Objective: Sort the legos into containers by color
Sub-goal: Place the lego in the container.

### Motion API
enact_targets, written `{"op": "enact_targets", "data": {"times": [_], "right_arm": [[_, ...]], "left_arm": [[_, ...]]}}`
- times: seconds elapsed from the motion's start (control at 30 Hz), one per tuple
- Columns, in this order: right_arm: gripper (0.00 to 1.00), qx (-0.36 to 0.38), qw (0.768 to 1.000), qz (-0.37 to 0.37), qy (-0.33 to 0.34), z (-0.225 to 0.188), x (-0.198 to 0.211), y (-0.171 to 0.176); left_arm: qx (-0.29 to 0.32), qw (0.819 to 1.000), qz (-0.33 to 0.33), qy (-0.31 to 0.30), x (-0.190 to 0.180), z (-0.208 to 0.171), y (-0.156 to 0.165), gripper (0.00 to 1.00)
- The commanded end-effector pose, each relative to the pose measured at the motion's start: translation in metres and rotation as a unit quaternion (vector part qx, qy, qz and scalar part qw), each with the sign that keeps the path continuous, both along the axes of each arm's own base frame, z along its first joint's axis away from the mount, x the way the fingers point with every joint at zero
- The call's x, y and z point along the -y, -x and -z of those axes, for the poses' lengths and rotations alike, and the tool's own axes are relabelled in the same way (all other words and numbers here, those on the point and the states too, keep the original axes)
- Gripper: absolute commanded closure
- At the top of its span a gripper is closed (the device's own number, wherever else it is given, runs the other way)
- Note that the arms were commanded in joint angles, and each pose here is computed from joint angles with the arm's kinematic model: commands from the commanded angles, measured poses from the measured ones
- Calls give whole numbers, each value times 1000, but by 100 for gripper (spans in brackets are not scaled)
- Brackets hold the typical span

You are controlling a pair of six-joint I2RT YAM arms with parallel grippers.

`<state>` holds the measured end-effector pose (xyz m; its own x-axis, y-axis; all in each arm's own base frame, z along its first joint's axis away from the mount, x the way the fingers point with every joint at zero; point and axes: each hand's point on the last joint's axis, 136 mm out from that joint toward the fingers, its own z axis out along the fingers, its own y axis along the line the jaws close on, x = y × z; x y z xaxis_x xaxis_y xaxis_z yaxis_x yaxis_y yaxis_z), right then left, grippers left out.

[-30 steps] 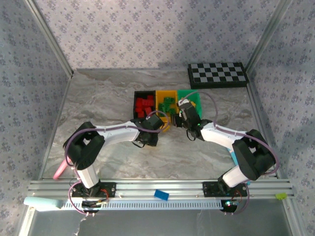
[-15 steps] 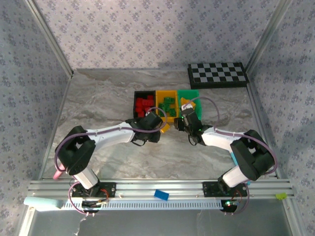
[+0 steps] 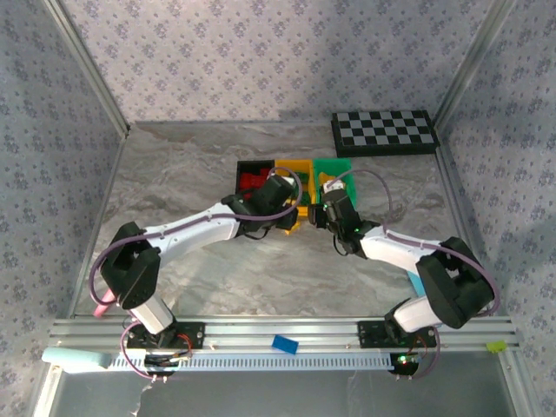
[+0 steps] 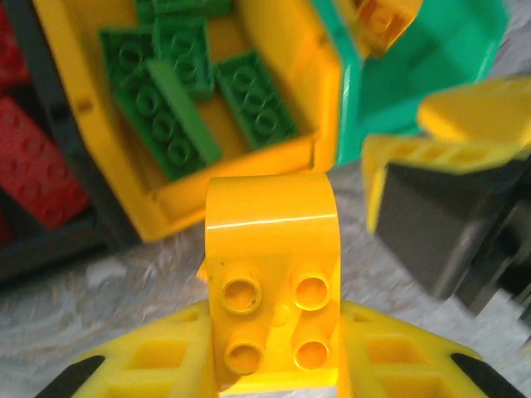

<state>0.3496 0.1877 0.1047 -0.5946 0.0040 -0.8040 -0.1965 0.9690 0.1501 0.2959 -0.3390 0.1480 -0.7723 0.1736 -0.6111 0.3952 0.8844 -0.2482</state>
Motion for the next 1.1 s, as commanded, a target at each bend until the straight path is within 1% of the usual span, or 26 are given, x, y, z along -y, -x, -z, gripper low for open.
{"op": "enact_targets", "data": {"times": [0.0, 0.2, 0.27, 0.6, 0.77, 0.87, 0.9, 0.97, 1.07], "right_arm": [[49, 15, 1000, 28, -4, -8, 14, 0], [49, 48, 997, 62, -18, -23, 34, 6], [49, 49, 996, 71, -20, -24, 41, 7], [48, 48, 991, 112, -47, -27, 70, 7], [49, 36, 987, 134, -77, -21, 85, 7], [48, 30, 985, 146, -87, -18, 94, 6], [48, 28, 984, 151, -89, -17, 96, 6], [48, 25, 983, 156, -94, -15, 100, 6], [48, 19, 981, 161, -103, -13, 104, 5]], "left_arm": [[17, 1000, 23, 9, 19, -10, -9, 77], [27, 998, 39, 42, 49, -19, -24, 76], [31, 997, 45, 47, 58, -21, -29, 76], [32, 996, 76, 31, 91, -29, -51, 76], [11, 997, 71, 23, 103, -25, -68, 76], [-2, 997, 73, 39, 113, -24, -78, 76], [0, 996, 75, 53, 118, -31, -82, 75], [-5, 995, 79, 65, 125, -34, -88, 75], [-8, 994, 82, 72, 132, -35, -98, 75]]}}
